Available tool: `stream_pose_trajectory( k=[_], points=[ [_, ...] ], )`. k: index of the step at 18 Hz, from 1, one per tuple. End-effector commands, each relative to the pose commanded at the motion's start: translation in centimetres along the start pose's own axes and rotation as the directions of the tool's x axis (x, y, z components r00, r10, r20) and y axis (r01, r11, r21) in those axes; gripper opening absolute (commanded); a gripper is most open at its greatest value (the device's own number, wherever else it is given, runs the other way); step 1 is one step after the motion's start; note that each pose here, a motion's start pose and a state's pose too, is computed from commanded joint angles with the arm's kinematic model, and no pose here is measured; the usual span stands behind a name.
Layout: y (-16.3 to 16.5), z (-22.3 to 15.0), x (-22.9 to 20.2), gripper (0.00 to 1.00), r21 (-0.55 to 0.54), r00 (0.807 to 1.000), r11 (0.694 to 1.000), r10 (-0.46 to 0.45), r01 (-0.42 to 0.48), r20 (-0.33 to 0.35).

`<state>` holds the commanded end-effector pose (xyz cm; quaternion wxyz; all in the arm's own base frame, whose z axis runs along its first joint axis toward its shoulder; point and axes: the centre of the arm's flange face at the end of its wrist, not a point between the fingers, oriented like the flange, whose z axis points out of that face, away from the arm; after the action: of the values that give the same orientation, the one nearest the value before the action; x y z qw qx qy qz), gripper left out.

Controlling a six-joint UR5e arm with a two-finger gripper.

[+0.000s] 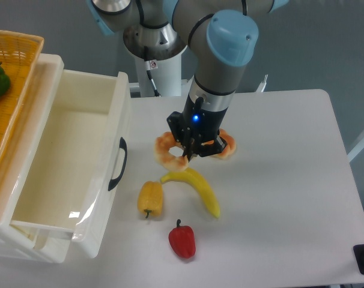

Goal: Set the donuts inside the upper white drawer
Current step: 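Carry the donut over the open white drawer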

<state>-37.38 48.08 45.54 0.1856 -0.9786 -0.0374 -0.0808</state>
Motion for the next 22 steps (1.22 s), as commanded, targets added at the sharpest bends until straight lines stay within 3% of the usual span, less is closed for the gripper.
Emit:
stream_pose_trajectory(
  k=[7, 13, 18, 22],
  points=[
    [-1.0, -2.1, 3.0, 0.11, 0.062, 0.993, 0.991, -0.114, 0.115, -0.021],
    [-2.2, -6.0, 7.5, 0.11, 0.162, 0.962, 0.948, -0.263, 0.272, -0.076],
    [-3.3, -6.4, 11.6, 0.11, 0.176, 0.966, 0.950, -0.245, 0.257, -0.088],
    [-4.5, -4.4, 14.6, 0.12, 0.150, 0.975, 0.967, -0.192, 0.207, -0.111]
  ],
)
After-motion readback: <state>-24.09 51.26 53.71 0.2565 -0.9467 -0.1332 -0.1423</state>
